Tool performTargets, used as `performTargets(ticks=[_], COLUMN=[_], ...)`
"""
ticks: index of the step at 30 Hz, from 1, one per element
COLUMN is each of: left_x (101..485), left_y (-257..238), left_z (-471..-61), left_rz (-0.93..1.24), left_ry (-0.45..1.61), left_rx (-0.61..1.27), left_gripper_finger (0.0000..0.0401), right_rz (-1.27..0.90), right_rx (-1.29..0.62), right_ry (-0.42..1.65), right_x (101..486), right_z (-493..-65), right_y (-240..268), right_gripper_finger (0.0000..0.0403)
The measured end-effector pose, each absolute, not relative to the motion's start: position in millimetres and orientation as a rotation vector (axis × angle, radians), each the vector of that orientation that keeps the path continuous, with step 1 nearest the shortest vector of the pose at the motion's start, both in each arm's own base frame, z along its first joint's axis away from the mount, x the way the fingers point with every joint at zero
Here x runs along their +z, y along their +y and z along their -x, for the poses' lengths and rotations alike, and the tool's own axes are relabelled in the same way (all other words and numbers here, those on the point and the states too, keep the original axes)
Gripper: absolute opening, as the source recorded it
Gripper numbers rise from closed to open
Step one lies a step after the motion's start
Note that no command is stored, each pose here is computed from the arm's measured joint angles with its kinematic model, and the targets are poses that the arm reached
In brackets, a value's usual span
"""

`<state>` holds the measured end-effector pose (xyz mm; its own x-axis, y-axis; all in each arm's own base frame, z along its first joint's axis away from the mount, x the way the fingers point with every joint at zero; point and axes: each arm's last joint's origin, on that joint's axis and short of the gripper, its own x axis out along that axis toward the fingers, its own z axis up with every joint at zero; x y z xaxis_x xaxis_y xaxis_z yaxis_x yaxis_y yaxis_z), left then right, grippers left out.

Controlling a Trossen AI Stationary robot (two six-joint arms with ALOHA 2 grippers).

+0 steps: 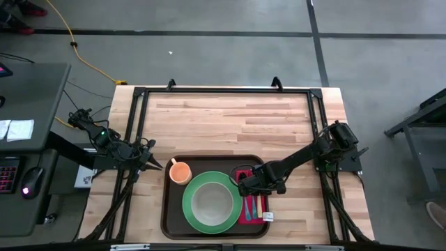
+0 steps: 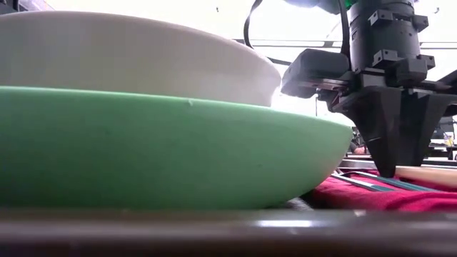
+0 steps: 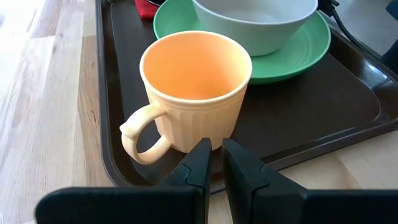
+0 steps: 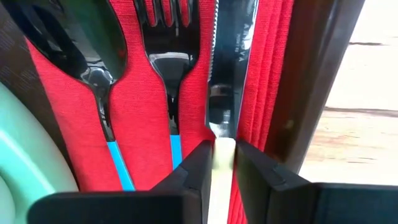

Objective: Set up tray
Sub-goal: Put the knife on the top of the table napkin to the right of the blue fork on the brown serving tray

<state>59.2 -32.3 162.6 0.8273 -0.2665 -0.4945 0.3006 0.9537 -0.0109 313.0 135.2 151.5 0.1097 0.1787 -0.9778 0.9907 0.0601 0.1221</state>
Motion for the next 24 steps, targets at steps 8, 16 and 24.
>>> performTargets(ticks=[8, 16, 24], left_x=[162.6, 162.5, 162.2], left_y=[-32.3, -32.4, -32.3], left_z=[-59.2, -59.1, -59.0], left_rz=[-0.068, -0.068, -0.07], left_ry=[0.516, 0.517, 0.52], left_rx=[-0.302, -0.307, -0.306], left_gripper_finger=[0.0072, 0.0072, 0.0072], right_rz=[-1.35, -1.363, -1.388], right_rx=[-0.992, -0.982, -0.938], right_ry=[1.288, 1.314, 1.31], right_x=[151.6, 151.7, 153.5], right_z=[-314.4, -314.6, -317.3], right_y=[130.6, 130.4, 132.0], right_gripper_finger=[0.0064, 0.0077, 0.0079])
